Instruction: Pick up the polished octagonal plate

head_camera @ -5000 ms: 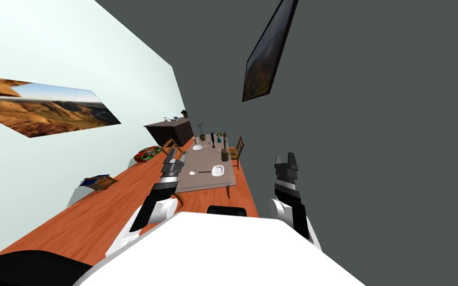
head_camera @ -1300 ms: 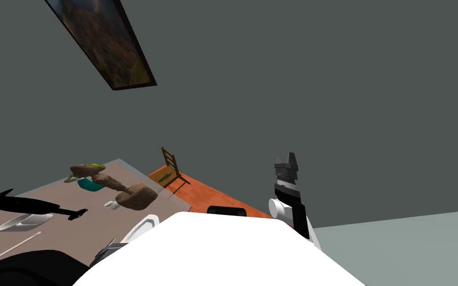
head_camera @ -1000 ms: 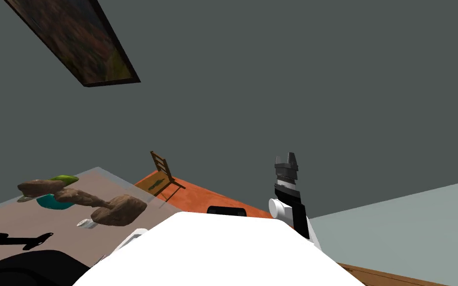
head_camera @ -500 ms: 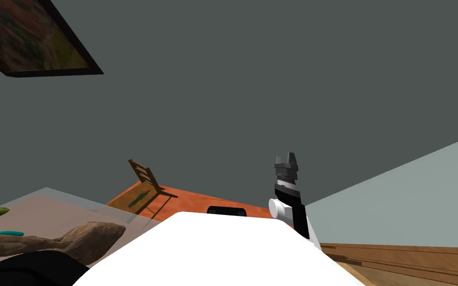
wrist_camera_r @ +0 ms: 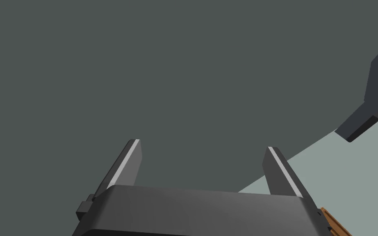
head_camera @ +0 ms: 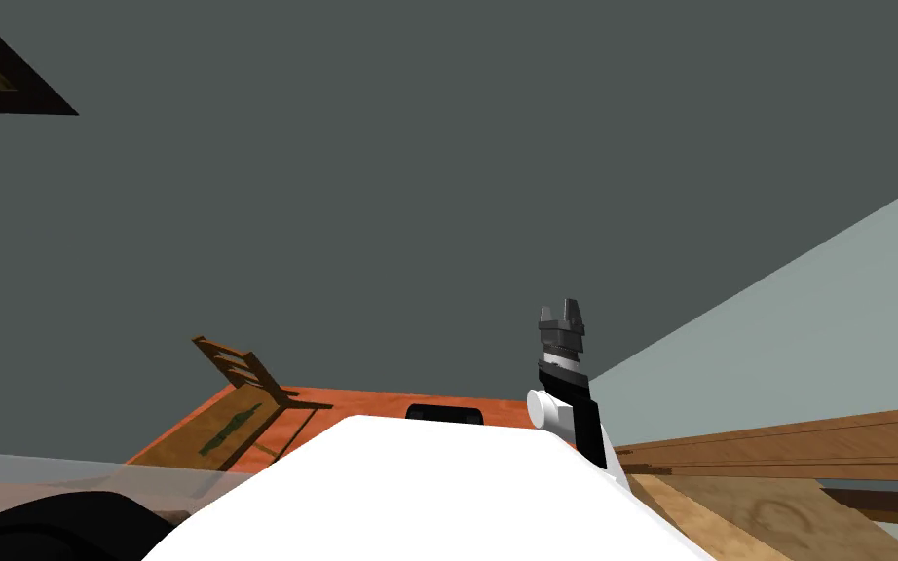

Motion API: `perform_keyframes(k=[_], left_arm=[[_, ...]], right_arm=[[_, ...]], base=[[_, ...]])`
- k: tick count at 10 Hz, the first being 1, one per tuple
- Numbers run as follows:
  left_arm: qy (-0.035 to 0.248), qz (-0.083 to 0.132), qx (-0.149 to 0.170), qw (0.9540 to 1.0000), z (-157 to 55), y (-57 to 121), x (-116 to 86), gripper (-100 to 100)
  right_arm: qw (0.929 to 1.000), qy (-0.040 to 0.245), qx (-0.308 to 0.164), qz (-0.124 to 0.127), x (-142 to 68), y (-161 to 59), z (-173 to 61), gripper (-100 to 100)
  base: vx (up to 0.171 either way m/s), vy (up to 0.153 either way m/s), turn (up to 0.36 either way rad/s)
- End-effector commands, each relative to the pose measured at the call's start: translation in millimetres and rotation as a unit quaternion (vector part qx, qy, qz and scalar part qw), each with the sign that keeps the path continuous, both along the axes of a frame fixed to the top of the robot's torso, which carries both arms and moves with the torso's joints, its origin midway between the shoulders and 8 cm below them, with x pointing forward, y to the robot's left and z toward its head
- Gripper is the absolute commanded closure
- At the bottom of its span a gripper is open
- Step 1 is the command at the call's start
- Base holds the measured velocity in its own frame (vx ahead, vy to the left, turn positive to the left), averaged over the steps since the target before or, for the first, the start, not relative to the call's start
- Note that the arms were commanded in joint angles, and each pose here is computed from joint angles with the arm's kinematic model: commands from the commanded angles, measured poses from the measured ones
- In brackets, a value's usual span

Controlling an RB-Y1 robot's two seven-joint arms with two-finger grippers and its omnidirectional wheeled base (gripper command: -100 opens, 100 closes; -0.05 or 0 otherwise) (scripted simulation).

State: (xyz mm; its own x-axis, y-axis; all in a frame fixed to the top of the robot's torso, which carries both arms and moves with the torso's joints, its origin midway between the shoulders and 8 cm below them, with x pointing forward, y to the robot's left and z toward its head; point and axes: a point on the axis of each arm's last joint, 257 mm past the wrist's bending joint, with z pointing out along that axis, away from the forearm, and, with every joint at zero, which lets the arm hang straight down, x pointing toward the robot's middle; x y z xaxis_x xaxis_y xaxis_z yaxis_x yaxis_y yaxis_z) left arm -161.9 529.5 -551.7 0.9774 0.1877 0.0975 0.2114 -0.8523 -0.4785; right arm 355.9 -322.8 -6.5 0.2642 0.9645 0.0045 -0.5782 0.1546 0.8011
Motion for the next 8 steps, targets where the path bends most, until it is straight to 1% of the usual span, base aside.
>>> perform_keyframes(k=[1, 3, 4, 6, 7, 8], left_arm=[[0.010, 0.017, -0.011, 0.9997, -1, -5.9, -14, -100], [0.033, 0.060, -0.041, 0.9968, -12, -33.3, -50, -100], [0.041, 0.077, -0.053, 0.9948, -17, -46.3, -64, -100], [0.052, 0.105, -0.074, 0.9903, -24, -71.8, -83, -100], [0.049, 0.095, -0.067, 0.9921, -22, -60.9, -74, -100], [0.049, 0.097, -0.068, 0.9917, -23, -62.7, -75, 0]], right_arm=[[1.0000, 0.000, 0.000, 0.000, 0, 0, 0, 0], [1.0000, 0.000, 0.000, 0.000, 0, 0, 0, 0], [1.0000, 0.000, 0.000, 0.000, 0, 0, 0, 0], [1.0000, 0.000, 0.000, 0.000, 0, 0, 0, 0], [1.0000, 0.000, 0.000, 0.000, 0, 0, 0, 0], [1.0000, 0.000, 0.000, 0.000, 0, 0, 0, 0]], base=[[0.065, 0.043, -0.093], [0.069, 0.034, -0.231], [0.065, 0.055, -0.194], [0.050, 0.063, -0.148], [0.019, 0.032, -0.025], [0.004, 0.006, 0.003]])
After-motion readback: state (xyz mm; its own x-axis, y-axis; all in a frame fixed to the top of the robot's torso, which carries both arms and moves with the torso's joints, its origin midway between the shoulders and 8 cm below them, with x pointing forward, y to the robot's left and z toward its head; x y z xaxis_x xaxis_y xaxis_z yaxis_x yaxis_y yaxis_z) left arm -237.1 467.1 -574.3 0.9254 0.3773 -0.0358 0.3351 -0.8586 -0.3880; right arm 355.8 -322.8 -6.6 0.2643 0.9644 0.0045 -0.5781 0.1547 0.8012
